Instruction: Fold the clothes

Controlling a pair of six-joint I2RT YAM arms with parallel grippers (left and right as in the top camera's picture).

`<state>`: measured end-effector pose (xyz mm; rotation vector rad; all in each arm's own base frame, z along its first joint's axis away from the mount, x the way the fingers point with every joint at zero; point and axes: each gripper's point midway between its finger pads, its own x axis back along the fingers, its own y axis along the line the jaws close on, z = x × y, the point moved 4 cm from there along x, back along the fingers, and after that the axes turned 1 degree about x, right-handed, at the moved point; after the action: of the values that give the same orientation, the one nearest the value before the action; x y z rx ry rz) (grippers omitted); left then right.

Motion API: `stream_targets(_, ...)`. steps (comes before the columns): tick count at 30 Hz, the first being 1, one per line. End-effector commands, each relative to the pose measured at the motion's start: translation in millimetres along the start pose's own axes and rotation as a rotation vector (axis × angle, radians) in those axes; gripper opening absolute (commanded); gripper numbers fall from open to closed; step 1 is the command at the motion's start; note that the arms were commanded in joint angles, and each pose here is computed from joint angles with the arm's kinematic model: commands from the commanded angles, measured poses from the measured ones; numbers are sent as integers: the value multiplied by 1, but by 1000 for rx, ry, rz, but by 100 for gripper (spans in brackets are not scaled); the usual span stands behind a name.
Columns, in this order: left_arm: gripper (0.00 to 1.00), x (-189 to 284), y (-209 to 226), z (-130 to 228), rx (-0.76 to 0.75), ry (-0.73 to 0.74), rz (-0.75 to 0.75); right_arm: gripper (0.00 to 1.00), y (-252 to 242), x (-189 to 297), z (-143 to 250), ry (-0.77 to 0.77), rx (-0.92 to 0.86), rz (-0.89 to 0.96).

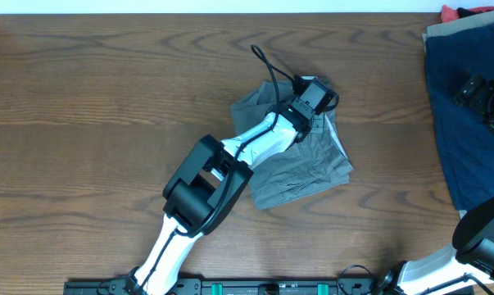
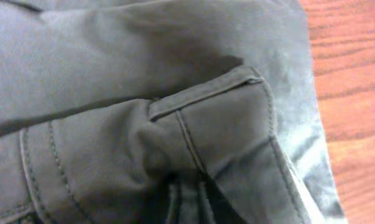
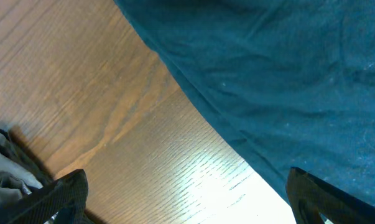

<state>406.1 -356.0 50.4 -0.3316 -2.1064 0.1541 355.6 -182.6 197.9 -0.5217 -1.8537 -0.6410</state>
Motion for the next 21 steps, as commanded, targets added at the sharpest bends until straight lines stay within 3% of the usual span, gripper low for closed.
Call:
stream_targets(1, 29, 44, -19, -23, -40, -44, 74, 99, -1, 2, -2, -7, -15, -1)
stream_targets(3, 34, 71, -32, -29, -42, -37, 147, 99, -1, 2, -2, -7, -15, -1)
stream_targets(8, 35, 110, -47, -18, -62, 56, 243, 99, -1, 2, -2, -7, -15, -1)
stream_targets(21, 41, 65, -64, 91, -134, 401, 197, 99, -1, 2, -2, -7, -15, -1)
